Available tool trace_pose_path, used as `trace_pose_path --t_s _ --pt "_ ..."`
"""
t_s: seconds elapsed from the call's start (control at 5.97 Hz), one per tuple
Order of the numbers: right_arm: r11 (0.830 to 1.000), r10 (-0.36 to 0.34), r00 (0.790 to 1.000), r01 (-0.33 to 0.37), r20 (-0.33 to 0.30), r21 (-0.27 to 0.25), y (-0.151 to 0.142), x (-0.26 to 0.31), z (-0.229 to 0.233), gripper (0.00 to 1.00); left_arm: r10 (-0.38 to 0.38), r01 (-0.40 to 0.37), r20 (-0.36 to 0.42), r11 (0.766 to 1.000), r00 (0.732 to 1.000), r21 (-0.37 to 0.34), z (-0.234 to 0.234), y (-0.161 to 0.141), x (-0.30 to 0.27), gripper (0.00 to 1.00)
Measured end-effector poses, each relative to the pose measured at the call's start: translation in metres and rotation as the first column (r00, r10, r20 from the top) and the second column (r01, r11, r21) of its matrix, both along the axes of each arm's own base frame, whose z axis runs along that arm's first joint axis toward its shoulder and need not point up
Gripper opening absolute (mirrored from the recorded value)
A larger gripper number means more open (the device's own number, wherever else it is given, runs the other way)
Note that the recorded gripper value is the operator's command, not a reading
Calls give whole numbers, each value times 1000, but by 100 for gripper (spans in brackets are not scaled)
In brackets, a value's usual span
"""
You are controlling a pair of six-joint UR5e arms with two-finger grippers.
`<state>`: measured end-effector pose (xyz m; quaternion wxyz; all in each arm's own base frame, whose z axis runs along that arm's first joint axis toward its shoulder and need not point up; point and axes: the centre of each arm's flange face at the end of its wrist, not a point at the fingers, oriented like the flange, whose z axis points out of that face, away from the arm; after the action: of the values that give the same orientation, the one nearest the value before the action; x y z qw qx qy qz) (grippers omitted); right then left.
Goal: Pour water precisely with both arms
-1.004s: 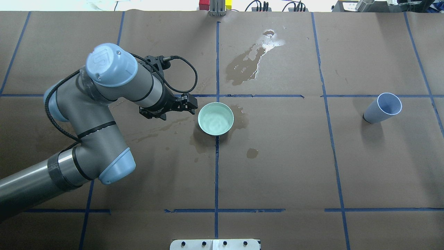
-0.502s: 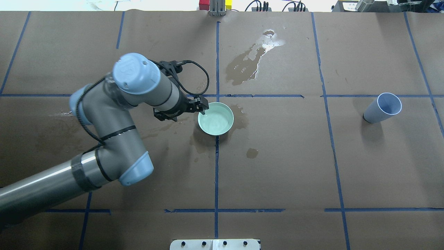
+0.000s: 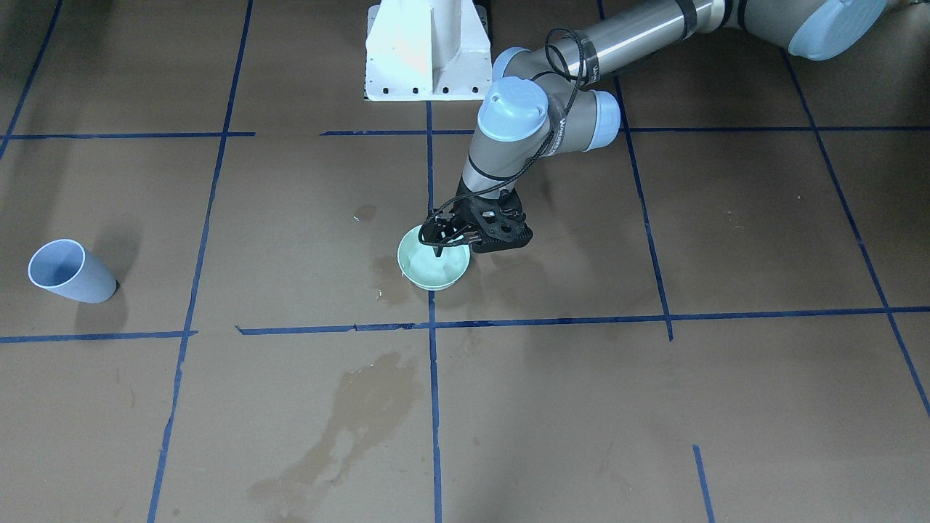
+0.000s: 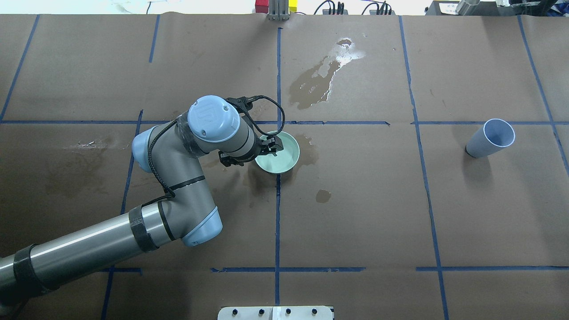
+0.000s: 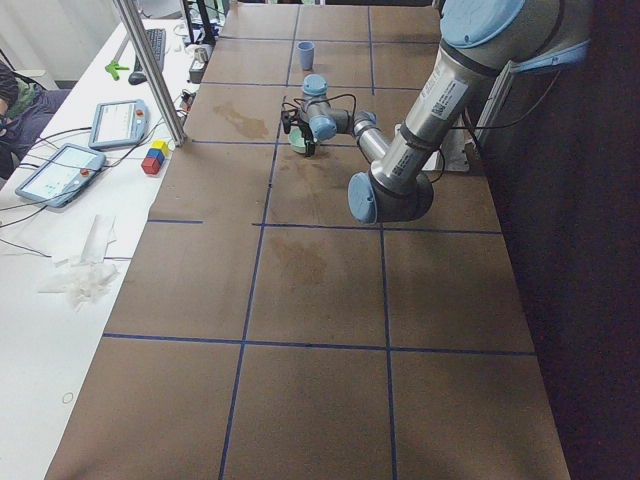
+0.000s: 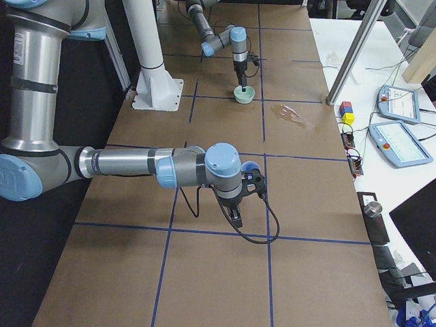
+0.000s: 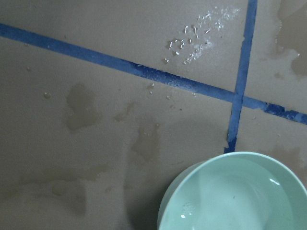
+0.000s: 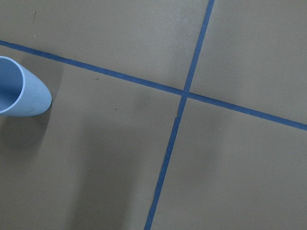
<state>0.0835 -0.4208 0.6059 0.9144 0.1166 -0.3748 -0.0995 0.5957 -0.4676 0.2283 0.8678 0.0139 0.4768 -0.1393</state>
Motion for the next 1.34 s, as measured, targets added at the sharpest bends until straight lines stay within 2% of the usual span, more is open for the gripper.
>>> trace_pose_path --t_s 0.17,0.33,0.5,1.0,1.34 --pt "1000 0 1000 0 0 1 0 0 0 100 6 -6 5 1000 1000 -4 3 3 5 30" --pt "1000 0 1000 0 -1 2 0 0 -1 100 11 -11 6 1000 1000 -5 3 6 8 7" --pt "1000 0 1000 0 -1 2 0 0 -1 100 14 -14 6 1000 1000 -4 3 8 9 0" --pt "1000 -2 1000 2 -2 4 0 0 -1 100 16 -16 -1 1000 1000 9 -2 6 5 0" --pt "1000 -4 1000 4 -4 6 0 0 -1 100 6 -6 -23 1000 1000 5 -11 -7 -16 0"
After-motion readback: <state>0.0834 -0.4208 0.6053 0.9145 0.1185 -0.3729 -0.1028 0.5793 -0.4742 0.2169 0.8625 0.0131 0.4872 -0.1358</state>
